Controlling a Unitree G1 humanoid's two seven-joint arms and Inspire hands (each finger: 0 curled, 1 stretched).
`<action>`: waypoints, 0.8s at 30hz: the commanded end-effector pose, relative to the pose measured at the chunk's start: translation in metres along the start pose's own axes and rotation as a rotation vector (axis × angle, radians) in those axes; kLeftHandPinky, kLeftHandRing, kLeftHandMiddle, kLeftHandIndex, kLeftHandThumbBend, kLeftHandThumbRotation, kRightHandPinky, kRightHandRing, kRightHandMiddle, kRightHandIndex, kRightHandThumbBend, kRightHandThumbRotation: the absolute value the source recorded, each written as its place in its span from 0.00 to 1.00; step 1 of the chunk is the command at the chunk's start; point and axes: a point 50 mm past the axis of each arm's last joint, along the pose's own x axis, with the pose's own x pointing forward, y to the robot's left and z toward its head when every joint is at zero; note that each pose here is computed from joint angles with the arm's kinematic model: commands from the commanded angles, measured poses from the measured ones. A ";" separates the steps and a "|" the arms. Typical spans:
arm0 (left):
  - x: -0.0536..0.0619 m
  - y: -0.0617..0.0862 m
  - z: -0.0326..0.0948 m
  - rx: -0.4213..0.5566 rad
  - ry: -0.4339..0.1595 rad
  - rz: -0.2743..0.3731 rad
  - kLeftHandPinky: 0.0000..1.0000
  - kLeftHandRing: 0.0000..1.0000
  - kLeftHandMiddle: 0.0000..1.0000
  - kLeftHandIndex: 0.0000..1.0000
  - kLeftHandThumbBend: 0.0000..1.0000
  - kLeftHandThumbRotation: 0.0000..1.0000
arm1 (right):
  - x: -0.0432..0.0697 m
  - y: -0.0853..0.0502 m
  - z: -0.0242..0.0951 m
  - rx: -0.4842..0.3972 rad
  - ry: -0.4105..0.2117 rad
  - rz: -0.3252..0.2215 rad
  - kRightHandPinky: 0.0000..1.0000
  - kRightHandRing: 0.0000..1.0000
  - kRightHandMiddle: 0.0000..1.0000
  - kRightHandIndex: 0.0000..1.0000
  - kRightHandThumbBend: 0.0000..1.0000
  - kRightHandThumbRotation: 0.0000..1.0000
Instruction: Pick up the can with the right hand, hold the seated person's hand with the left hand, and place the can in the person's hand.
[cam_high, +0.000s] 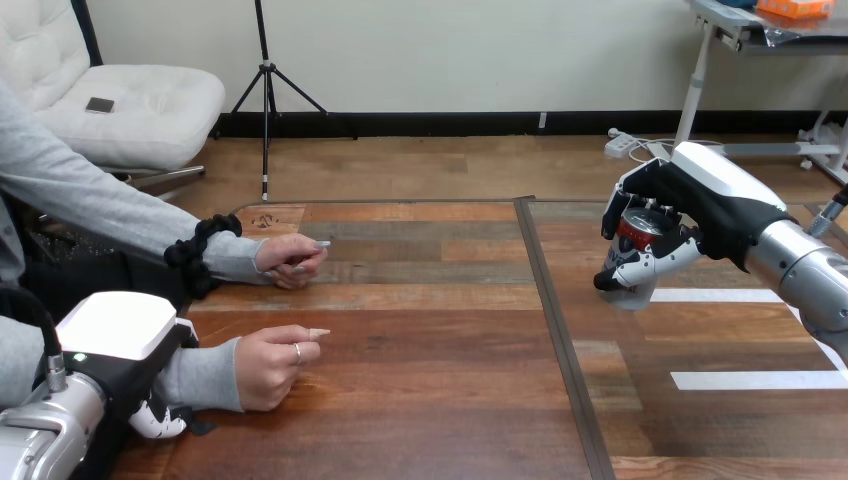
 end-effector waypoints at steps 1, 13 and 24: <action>0.006 0.009 -0.002 0.010 0.008 0.025 0.47 0.59 0.65 0.67 1.00 0.15 | -0.001 -0.031 0.007 -0.005 -0.047 -0.109 0.33 0.36 0.40 0.42 0.75 0.00; 0.006 0.011 0.001 -0.060 -0.017 0.070 0.35 0.47 0.56 0.59 0.97 0.02 | -0.001 -0.031 0.007 -0.011 -0.047 -0.110 0.33 0.37 0.41 0.42 0.75 0.00; 0.005 0.012 0.003 -0.153 -0.070 0.141 0.25 0.33 0.42 0.46 0.90 0.00 | -0.001 -0.031 0.007 -0.012 -0.040 -0.105 0.34 0.38 0.41 0.42 0.75 0.00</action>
